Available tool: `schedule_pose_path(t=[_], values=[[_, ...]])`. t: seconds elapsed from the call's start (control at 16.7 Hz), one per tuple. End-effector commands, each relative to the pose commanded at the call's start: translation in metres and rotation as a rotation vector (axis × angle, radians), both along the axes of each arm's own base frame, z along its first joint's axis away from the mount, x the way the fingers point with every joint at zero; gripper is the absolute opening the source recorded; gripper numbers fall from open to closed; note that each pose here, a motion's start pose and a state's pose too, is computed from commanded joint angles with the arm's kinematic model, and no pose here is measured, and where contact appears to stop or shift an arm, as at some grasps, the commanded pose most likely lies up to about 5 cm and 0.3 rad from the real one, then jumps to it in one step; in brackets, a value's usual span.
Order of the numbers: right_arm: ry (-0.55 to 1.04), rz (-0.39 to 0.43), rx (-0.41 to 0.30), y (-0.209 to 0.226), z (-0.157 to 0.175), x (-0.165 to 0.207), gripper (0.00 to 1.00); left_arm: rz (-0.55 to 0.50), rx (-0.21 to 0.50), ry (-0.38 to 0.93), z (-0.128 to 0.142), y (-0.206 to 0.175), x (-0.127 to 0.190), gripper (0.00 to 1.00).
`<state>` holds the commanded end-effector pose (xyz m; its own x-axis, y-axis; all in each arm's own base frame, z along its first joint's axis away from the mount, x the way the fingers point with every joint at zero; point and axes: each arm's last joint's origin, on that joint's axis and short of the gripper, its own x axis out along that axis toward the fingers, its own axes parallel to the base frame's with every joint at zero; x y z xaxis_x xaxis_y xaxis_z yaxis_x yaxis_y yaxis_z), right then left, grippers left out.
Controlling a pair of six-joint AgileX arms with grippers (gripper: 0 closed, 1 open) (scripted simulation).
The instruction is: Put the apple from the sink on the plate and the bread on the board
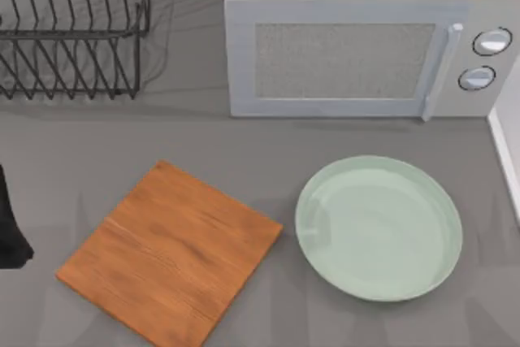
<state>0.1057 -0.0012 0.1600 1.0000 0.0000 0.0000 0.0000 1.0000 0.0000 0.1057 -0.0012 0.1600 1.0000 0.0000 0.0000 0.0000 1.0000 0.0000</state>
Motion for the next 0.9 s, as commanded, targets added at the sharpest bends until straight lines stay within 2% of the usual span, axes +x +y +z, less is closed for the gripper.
schedule_pose_path(t=[0.72, 0.9], values=[[0.000, 0.000, 0.000, 0.000, 0.000, 0.000, 1.00, 0.000, 0.000, 0.000, 0.000, 0.000, 0.000, 1.00], [0.042, -0.007, -0.007, -0.001, 0.012, 0.001, 1.00, 0.000, 0.000, 0.000, 0.000, 0.000, 0.000, 1.00]])
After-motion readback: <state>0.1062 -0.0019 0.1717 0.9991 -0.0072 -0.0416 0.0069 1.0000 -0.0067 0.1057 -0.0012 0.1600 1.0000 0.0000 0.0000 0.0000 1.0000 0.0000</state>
